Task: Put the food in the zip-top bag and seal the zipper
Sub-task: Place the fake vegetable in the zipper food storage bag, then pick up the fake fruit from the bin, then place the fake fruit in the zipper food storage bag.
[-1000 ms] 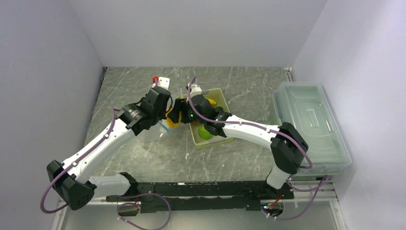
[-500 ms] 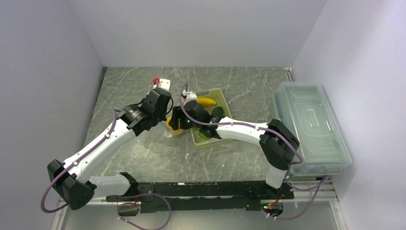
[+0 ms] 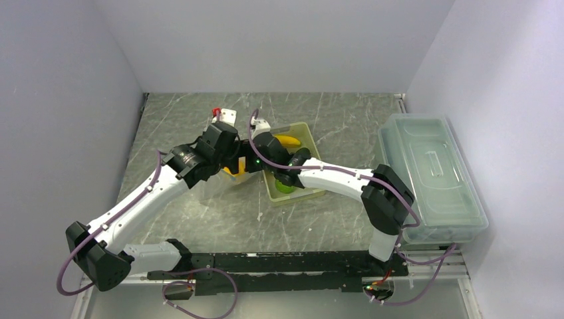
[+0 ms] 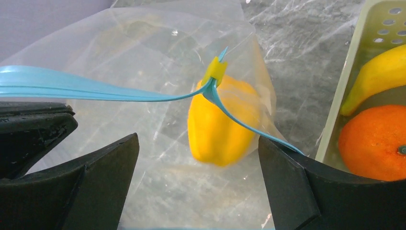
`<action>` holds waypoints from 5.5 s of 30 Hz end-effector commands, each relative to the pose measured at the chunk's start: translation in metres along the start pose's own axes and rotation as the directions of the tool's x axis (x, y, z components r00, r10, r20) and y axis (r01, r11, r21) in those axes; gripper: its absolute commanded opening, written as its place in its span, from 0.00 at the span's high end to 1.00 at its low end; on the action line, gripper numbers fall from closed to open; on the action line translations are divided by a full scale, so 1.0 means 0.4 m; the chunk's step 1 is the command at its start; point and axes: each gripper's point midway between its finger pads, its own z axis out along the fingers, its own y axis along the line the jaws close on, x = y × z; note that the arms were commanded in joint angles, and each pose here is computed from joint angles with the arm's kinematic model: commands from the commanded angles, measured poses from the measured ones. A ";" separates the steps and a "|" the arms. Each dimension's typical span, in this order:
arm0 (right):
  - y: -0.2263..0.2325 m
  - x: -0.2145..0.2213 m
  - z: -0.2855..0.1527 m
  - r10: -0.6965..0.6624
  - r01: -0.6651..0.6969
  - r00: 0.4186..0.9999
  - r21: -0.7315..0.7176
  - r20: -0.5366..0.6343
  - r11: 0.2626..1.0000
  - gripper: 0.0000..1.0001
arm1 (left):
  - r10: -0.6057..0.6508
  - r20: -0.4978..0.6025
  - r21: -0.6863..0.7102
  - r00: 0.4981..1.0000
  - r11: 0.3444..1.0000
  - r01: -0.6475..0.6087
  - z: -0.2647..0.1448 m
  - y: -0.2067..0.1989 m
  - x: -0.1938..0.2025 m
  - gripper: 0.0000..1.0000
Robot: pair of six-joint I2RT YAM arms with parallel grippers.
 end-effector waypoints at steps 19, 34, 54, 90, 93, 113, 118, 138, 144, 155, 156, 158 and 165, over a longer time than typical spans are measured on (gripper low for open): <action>0.041 -0.145 -0.166 -0.044 0.053 0.986 -0.050 0.161 0.997 0.00 | 0.012 0.028 -0.059 1.000 0.998 -0.010 -0.004 0.028 -0.025 1.00; -0.163 -0.156 -0.305 -0.080 0.040 0.984 0.242 0.159 0.970 0.00 | 0.012 0.033 -0.052 0.999 0.999 -0.010 -0.006 0.027 -0.028 1.00; -0.377 0.004 -0.314 0.049 -0.039 0.999 0.314 -0.023 0.949 0.03 | 0.026 0.024 -0.048 0.999 0.999 -0.025 -0.002 0.025 -0.024 1.00; -0.376 0.191 -0.144 0.062 0.041 0.955 0.334 -0.291 0.942 0.26 | 0.040 0.027 -0.034 0.999 0.999 -0.039 -0.001 0.022 -0.024 1.00; -0.374 0.190 -0.140 0.058 0.044 0.954 0.329 -0.294 0.943 0.33 | 0.042 0.024 -0.035 0.999 0.999 -0.041 0.001 0.021 -0.022 1.00; -0.344 0.036 -0.237 -0.035 0.077 0.992 0.348 -0.125 0.934 0.79 | 0.042 0.011 -0.040 0.999 0.998 -0.041 0.008 0.020 -0.016 1.00; -0.326 -0.005 -0.262 -0.060 0.087 0.994 0.341 -0.090 0.936 0.79 | 0.045 0.010 -0.040 0.999 0.998 -0.044 0.009 0.019 -0.014 1.00; -0.090 -0.150 -0.298 -0.044 0.045 0.994 -0.010 0.100 0.999 0.79 | 0.051 -0.001 -0.034 0.999 0.998 -0.051 0.014 0.013 -0.010 1.00; -0.026 -0.179 -0.279 -0.041 0.051 0.991 -0.079 0.127 0.996 0.79 | 0.052 -0.002 -0.033 0.999 0.998 -0.052 0.014 0.013 -0.011 1.00; 0.061 -0.173 -0.202 -0.021 0.042 0.993 -0.180 0.114 0.983 0.79 | 0.053 -0.005 -0.024 0.999 0.998 -0.054 0.015 0.009 -0.010 1.00; 0.066 -0.170 -0.193 -0.020 0.041 0.994 -0.186 0.109 0.982 0.80 | 0.055 -0.007 -0.025 0.998 0.998 -0.055 0.015 0.009 -0.009 1.00; 0.077 -0.166 -0.177 -0.018 0.038 0.994 -0.196 0.104 0.980 0.80 | 0.055 -0.007 -0.026 0.998 0.998 -0.055 0.015 0.009 -0.010 1.00; 0.090 -0.146 -0.111 0.021 -0.005 0.997 -0.216 0.074 0.976 0.80 | 0.057 -0.011 -0.023 0.998 0.998 -0.058 0.017 0.007 -0.008 1.00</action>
